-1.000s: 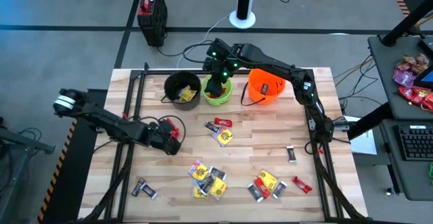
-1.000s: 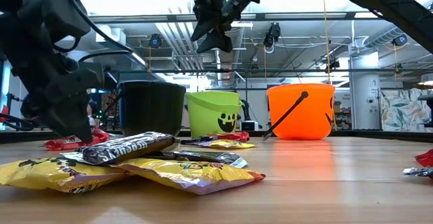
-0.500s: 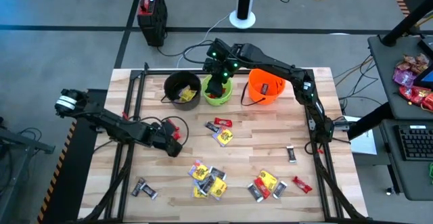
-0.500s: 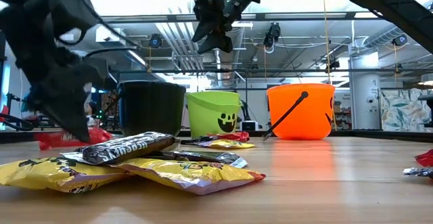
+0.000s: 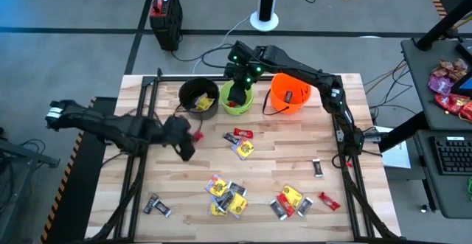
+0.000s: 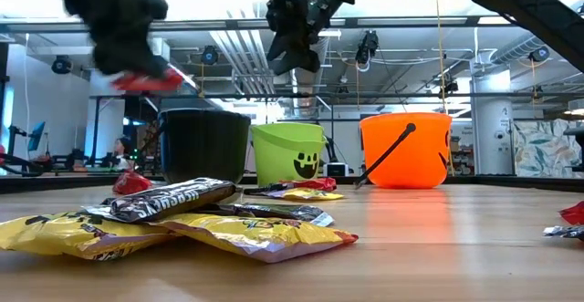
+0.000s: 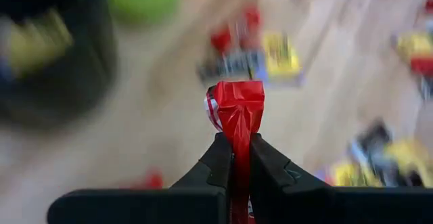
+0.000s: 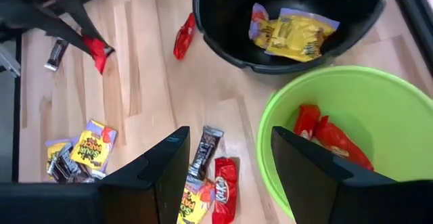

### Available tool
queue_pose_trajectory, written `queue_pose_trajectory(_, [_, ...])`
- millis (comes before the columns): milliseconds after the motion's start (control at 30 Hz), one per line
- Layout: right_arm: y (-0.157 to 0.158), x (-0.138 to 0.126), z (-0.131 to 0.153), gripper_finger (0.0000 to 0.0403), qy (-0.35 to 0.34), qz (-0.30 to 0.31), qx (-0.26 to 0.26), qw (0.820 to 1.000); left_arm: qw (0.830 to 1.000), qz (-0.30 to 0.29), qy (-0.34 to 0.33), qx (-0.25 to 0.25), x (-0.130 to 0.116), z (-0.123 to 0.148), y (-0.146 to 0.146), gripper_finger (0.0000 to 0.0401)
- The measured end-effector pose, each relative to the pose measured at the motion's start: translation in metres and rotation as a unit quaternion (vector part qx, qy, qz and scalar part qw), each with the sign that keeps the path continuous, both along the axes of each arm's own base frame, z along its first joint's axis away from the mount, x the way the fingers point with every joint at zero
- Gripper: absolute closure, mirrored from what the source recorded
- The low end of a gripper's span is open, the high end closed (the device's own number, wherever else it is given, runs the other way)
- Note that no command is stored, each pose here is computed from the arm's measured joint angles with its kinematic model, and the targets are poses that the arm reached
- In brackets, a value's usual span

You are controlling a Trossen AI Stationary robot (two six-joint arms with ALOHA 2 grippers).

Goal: Sort candy by brand, put in halloween buckets
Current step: Put the red chocolate bar into the green bucket

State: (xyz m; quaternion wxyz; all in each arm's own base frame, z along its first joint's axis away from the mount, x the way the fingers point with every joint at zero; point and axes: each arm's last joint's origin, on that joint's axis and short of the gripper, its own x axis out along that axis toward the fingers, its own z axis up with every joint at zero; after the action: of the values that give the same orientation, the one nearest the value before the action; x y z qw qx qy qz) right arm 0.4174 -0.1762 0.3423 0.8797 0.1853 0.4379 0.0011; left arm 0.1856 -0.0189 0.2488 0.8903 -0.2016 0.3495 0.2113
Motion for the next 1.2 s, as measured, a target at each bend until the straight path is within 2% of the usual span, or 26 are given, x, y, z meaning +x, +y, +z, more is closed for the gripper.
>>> queue_pose_trajectory(200, [-0.005, -0.019, 0.025, 0.0202, -0.010, -0.049, -0.035, 0.998, 0.988, -0.002, -0.066, 0.138, 0.019, 0.048, 0.041, 0.0395])
queue_pose_trajectory(300, [-0.004, -0.029, 0.040, 0.0202, -0.019, -0.065, -0.057, 0.996, 0.980, -0.015, -0.092, 0.176, 0.035, 0.060, 0.071, 0.0395])
queue_pose_trajectory(367, [-0.001, -0.037, 0.052, 0.0202, -0.028, -0.073, -0.068, 0.995, 0.977, -0.022, -0.118, 0.177, 0.047, 0.063, 0.094, 0.0395])
queue_pose_trajectory(467, [0.004, -0.048, 0.067, 0.0202, -0.040, -0.091, -0.080, 0.992, 0.973, -0.001, -0.139, 0.183, 0.066, 0.062, 0.127, 0.0396])
queue_pose_trajectory(633, [0.010, -0.062, 0.086, 0.0202, -0.061, -0.104, -0.095, 0.988, 0.976, -0.016, -0.105, 0.190, 0.098, 0.047, 0.163, 0.0396])
queue_pose_trajectory(833, [0.013, -0.067, 0.091, 0.0202, -0.066, -0.104, -0.097, 0.988, 0.985, -0.028, -0.064, 0.160, 0.123, 0.021, 0.177, 0.0378])
queue_pose_trajectory(1000, [0.013, -0.067, 0.090, 0.0202, -0.058, -0.098, -0.099, 0.988, 0.984, -0.034, -0.065, 0.161, 0.142, 0.021, 0.189, 0.0348])
queue_pose_trajectory(1200, [0.013, -0.067, 0.089, 0.0202, -0.056, -0.094, -0.103, 0.989, 0.989, -0.047, -0.023, 0.140, 0.157, 0.016, 0.198, 0.0331])
